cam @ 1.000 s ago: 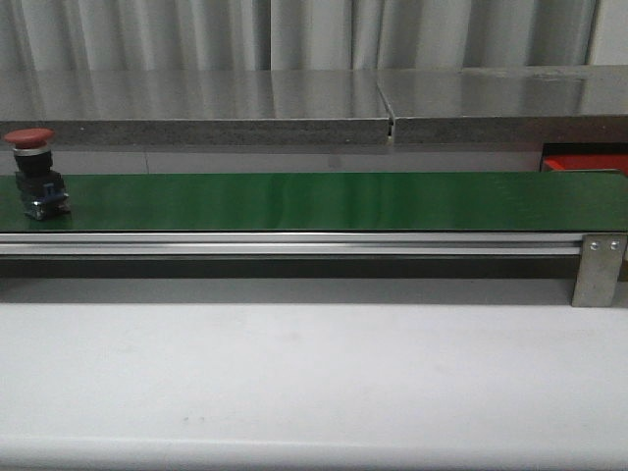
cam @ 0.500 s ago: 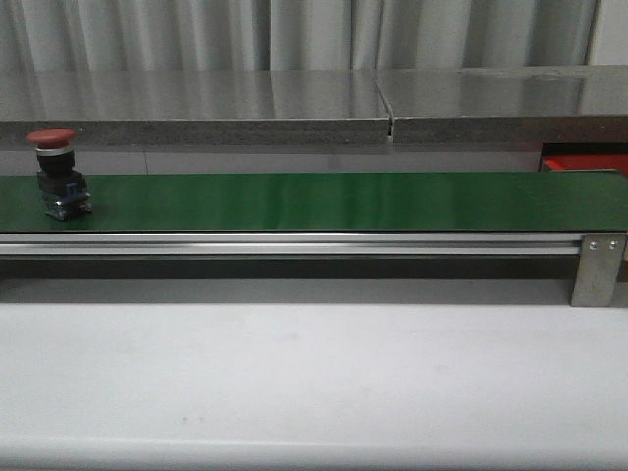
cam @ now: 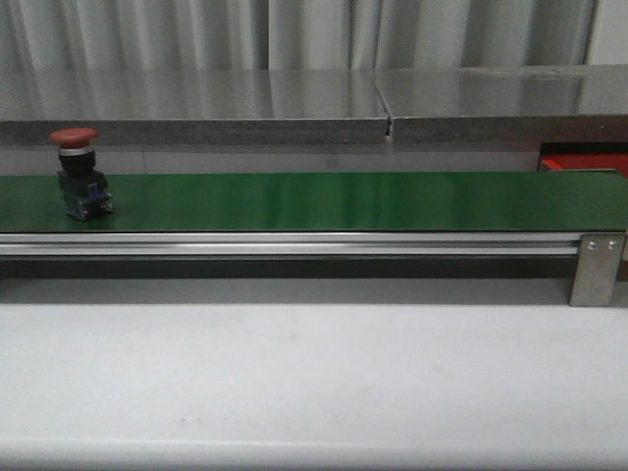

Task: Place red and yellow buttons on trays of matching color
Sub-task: 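Grasp the yellow button with the left gripper, then place the yellow button on the conveyor belt, open left gripper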

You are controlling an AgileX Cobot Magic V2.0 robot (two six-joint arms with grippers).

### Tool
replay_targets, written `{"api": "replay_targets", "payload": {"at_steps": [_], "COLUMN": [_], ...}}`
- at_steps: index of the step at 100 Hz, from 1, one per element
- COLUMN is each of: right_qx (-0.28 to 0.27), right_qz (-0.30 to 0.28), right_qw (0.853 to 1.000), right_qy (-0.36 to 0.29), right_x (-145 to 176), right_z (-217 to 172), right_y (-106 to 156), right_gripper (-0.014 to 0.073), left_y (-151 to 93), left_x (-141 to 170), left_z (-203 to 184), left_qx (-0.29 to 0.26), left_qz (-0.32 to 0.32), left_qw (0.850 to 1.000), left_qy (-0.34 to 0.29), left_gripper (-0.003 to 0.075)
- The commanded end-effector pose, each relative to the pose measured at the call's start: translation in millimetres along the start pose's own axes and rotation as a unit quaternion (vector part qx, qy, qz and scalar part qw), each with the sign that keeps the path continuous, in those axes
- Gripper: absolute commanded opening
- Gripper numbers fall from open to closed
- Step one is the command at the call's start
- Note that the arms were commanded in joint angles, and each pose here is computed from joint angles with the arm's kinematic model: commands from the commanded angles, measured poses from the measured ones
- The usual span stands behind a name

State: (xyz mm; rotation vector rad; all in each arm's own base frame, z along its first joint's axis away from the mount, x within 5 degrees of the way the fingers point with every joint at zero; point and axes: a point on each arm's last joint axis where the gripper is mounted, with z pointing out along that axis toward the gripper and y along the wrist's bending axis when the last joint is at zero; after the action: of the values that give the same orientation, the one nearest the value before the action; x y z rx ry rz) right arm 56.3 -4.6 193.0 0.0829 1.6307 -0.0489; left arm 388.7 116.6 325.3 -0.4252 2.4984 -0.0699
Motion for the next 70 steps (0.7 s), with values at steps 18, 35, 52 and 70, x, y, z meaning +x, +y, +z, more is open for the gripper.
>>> {"api": "replay_targets", "payload": {"at_steps": [18, 35, 52, 70], "right_qx": [-0.002, -0.002, -0.002, -0.002], "right_qz": [-0.006, -0.006, -0.006, -0.006], "right_qw": [0.998, 0.998, 0.998, 0.998], "right_qy": [-0.060, -0.060, -0.060, -0.060], "right_x": [-15.4, -15.4, -15.4, -15.4], "right_z": [-3.1, -3.1, -3.1, -3.1], "right_y": [0.4, 0.4, 0.4, 0.4], "right_gripper": [-0.0118, -0.0118, -0.0118, -0.0118], "left_y": [-27.1, -31.2, -32.1, -32.5], "left_x": [-10.2, -3.9, -2.5, -1.7], "left_z": [9.8, 24.7, 27.2, 28.1], "left_qx": [0.027, 0.032, 0.035, 0.037], "left_qz": [0.019, 0.021, 0.020, 0.018], "left_qw": [0.999, 0.999, 0.999, 0.999], "left_qy": [-0.011, 0.023, 0.031, 0.036], "left_gripper": [-0.0020, -0.0020, -0.0020, -0.0020]}}
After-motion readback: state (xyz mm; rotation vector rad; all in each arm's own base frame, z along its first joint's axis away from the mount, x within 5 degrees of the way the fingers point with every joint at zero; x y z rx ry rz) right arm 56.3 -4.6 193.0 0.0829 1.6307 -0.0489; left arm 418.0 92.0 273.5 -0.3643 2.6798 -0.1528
